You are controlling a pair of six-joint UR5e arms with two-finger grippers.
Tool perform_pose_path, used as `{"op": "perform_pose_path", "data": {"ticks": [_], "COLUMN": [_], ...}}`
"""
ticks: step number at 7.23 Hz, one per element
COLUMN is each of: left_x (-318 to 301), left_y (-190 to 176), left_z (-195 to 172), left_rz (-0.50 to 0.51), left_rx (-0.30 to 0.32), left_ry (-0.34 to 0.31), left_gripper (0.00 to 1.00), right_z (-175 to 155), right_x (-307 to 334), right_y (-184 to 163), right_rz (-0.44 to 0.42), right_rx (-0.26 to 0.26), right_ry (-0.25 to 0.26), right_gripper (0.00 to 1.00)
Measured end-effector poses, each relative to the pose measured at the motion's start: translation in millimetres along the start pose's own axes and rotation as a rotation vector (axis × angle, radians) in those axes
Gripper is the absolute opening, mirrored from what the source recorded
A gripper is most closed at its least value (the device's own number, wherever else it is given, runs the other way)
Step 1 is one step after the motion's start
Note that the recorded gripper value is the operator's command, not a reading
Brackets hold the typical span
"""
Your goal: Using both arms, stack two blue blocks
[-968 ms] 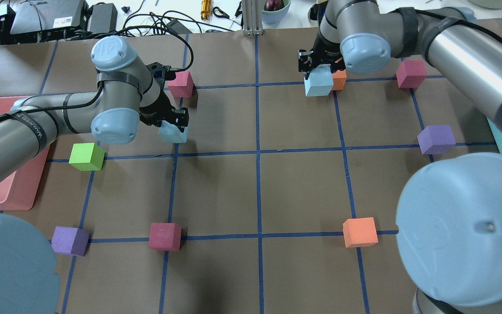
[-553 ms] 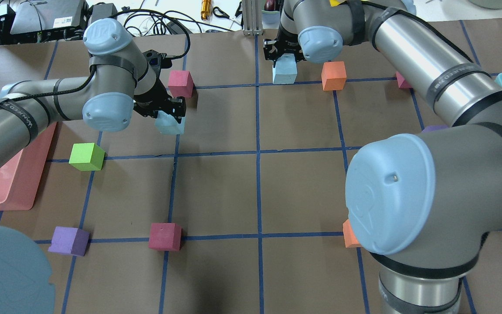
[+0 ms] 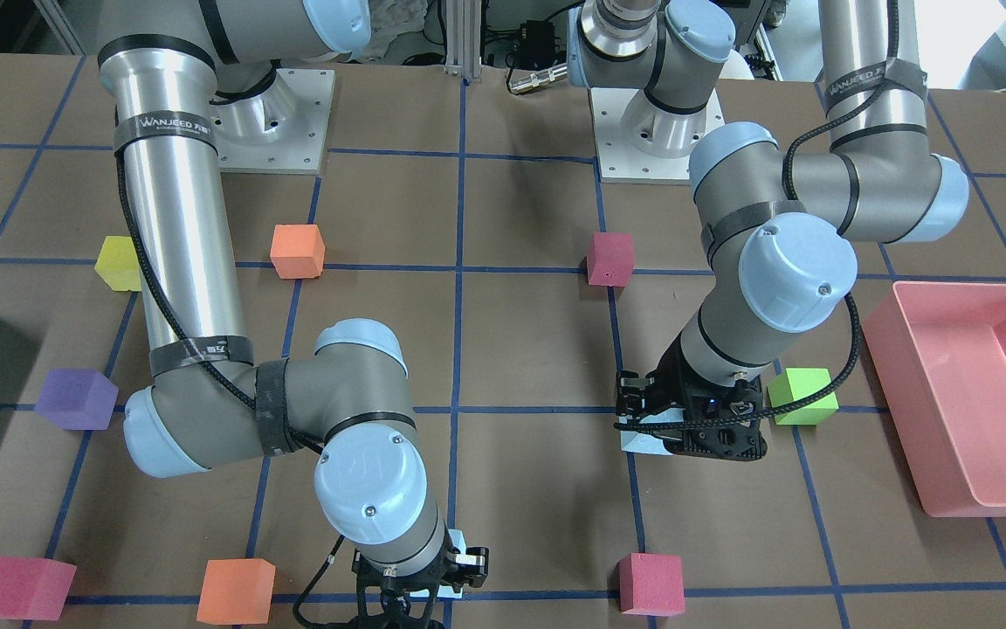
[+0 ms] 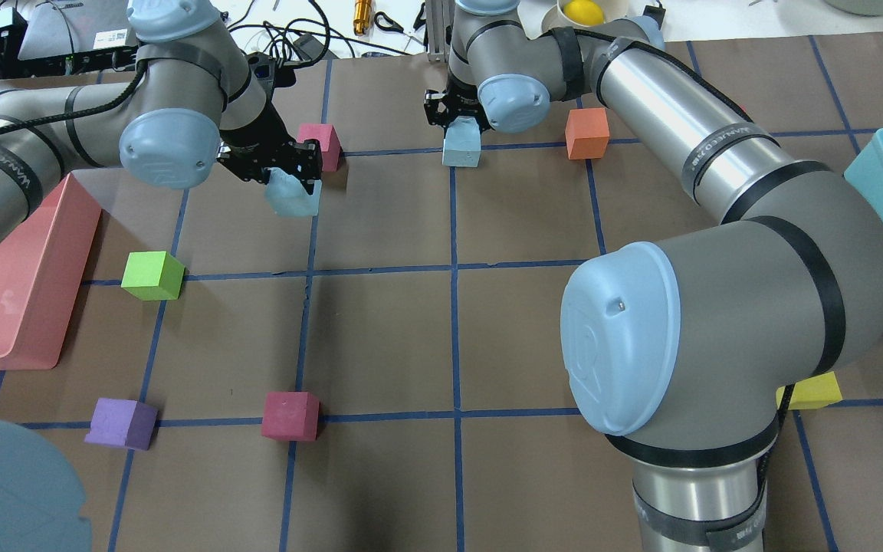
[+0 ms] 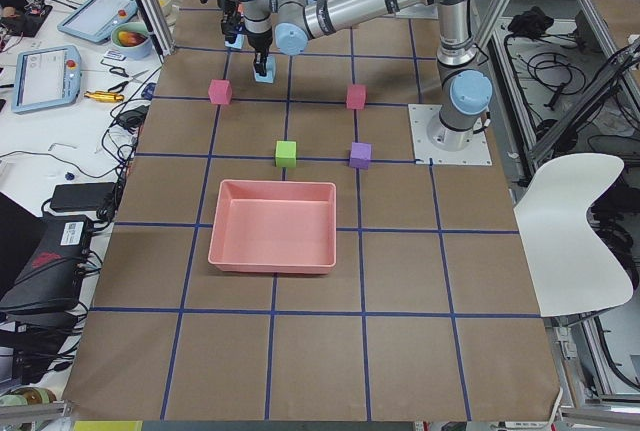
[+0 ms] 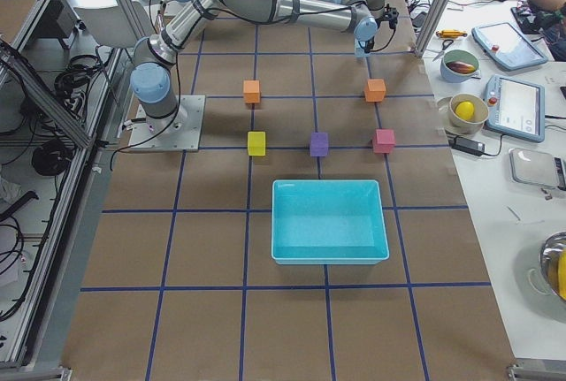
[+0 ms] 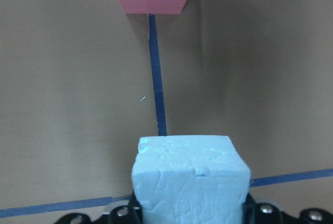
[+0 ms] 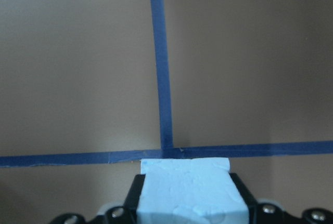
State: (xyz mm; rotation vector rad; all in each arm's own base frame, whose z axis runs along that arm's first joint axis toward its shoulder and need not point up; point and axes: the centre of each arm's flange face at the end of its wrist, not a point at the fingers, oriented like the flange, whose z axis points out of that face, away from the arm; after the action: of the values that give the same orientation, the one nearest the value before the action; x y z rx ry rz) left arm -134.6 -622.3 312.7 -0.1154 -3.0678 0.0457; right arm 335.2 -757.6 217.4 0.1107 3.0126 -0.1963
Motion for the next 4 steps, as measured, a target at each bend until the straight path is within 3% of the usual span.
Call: {"op": "perform_pose_path", "data": {"ticks": [1, 2, 4], "left_x": [0, 2, 17], "left_y": [-5, -12, -28], "left_z": [-7, -14, -35], "left_rz": [-0.008, -0.023, -0.045], "left_rx": [-0.001, 0.001, 0.013], "left_ry": [0.000, 0.001, 0.002], "left_gripper": [0.00, 0.00, 0.00], "right_z": [5, 8, 18], "right_x": [-4, -5, -5], "right_y": [3, 4, 6], "right_rz": [0.003, 0.001, -0.004], "right_rx": [-0.007, -0.012, -0.024], "right_ry": [0.001, 0.002, 0.006], "right_gripper": [0.26, 0.99, 1.00]}}
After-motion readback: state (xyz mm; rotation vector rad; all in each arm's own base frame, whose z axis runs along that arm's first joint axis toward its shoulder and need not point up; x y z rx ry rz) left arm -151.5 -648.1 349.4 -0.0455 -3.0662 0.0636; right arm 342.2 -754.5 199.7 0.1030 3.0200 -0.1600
